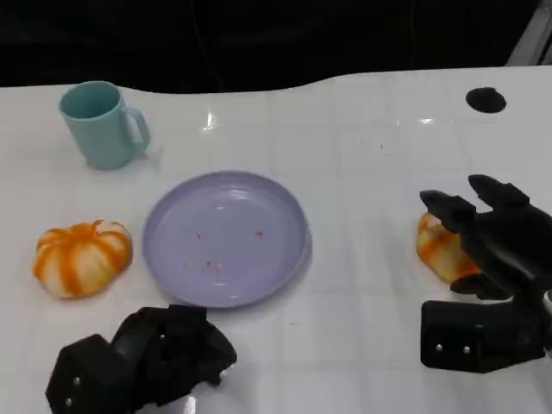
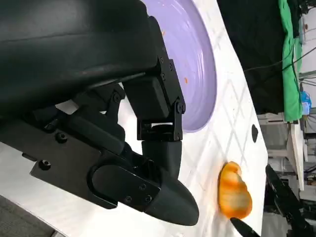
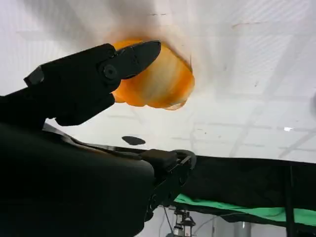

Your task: Grasp the bread from the table and place it into the plate.

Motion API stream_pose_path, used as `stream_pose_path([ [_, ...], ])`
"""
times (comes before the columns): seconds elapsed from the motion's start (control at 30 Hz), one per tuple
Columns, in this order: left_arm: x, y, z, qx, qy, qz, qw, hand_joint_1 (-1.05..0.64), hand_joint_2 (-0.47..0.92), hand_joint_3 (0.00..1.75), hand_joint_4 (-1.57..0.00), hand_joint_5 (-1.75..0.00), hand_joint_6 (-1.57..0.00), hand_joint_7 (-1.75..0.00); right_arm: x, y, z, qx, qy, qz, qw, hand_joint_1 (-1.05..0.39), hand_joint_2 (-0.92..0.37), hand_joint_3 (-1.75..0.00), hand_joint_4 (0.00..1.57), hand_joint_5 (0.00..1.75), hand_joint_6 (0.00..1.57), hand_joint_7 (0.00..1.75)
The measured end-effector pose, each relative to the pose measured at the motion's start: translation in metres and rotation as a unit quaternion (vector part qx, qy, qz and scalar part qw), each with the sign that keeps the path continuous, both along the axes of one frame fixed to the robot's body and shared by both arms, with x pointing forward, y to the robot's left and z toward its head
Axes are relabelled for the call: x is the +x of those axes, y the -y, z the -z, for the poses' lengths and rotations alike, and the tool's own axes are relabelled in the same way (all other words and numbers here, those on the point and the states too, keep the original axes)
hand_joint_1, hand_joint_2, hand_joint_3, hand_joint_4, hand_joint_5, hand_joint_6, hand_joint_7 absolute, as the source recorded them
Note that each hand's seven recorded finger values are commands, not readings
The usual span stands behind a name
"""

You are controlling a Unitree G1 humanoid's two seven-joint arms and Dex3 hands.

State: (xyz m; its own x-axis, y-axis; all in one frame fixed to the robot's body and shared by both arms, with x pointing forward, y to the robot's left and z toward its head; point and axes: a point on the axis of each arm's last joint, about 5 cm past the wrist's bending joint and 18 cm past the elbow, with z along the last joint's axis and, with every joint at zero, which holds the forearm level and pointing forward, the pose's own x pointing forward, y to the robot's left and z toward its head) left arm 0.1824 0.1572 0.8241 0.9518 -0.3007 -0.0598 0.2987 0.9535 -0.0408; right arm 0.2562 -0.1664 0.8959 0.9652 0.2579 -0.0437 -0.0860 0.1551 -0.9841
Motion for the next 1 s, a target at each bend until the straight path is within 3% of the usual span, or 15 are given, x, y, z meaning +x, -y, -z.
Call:
stream_pose_path([
  [0.3,0.000,0.000,-0.001,0.000,0.002,0.001,1.000,-1.04,0.86,0.00,-0.85,-1.56,-1.28,-0.79,0.010,-0.001,0.0008,-0.023,-0.036,0.012,0.9990,-0.25,-0.75,-0.01,0.11,0.10,0.28,0.01],
  [0.5,-0.001,0.000,-0.002,0.001,0.002,0.001,1.000,-1.05,0.86,0.00,-0.86,-1.56,-1.28,-0.79,0.016,-0.001,0.0008,-0.038,-0.052,0.014,0.9978,-0.28,-0.76,-0.01,0.21,0.12,0.38,0.04],
  [0.6,-0.002,0.000,-0.001,0.002,0.000,0.001,1.000,-1.04,0.87,0.00,-0.86,-1.56,-1.28,-0.80,0.019,-0.001,0.0026,-0.044,-0.058,0.014,0.9972,-0.26,-0.81,-0.01,0.43,0.11,0.57,0.05],
  [0.7,-0.002,0.000,-0.001,0.002,0.000,0.001,1.000,-1.04,0.86,0.00,-0.86,-1.56,-1.27,-0.80,0.021,0.000,0.0046,-0.039,-0.060,0.018,0.9973,-0.19,-0.85,-0.01,0.78,0.11,0.84,0.05],
  [0.73,-0.002,0.000,-0.001,0.002,0.000,0.001,1.000,-1.04,0.86,0.00,-0.86,-1.56,-1.27,-0.80,0.021,0.001,0.0056,-0.036,-0.058,0.019,0.9975,-0.16,-0.87,-0.01,1.00,0.20,0.97,0.09],
  [0.77,-0.002,0.000,-0.001,0.002,0.000,0.001,1.000,-1.04,0.86,0.00,-0.86,-1.56,-1.27,-0.80,0.022,0.001,0.0066,-0.031,-0.054,0.018,0.9979,-0.13,-0.87,-0.01,1.06,0.38,1.07,0.09],
  [0.83,-0.002,0.000,-0.001,0.002,0.000,0.001,1.000,-1.04,0.86,0.00,-0.87,-1.56,-1.27,-0.80,0.023,0.002,0.0087,-0.018,-0.041,0.015,0.9989,-0.08,-0.89,-0.01,0.97,1.12,1.24,0.09],
  [0.87,-0.002,0.000,-0.001,0.002,0.000,0.001,1.000,-1.05,0.86,0.00,-0.87,-1.55,-1.27,-0.80,0.024,0.003,0.0099,-0.010,-0.033,0.014,0.9993,-0.08,-0.89,0.00,0.94,1.30,1.27,0.09],
  [0.9,-0.002,0.000,-0.001,0.002,0.000,0.001,1.000,-1.05,0.86,0.00,-0.87,-1.55,-1.28,-0.80,0.024,0.004,0.0110,-0.005,-0.027,0.012,0.9995,-0.09,-0.89,0.00,0.91,1.43,1.29,0.08],
  [1.0,-0.002,0.000,-0.001,0.002,0.000,0.001,1.000,-1.05,0.86,0.00,-0.87,-1.55,-1.28,-0.80,0.027,0.006,0.0128,0.000,-0.017,0.006,0.9998,-0.09,-0.92,-0.02,0.85,1.61,1.37,0.11],
])
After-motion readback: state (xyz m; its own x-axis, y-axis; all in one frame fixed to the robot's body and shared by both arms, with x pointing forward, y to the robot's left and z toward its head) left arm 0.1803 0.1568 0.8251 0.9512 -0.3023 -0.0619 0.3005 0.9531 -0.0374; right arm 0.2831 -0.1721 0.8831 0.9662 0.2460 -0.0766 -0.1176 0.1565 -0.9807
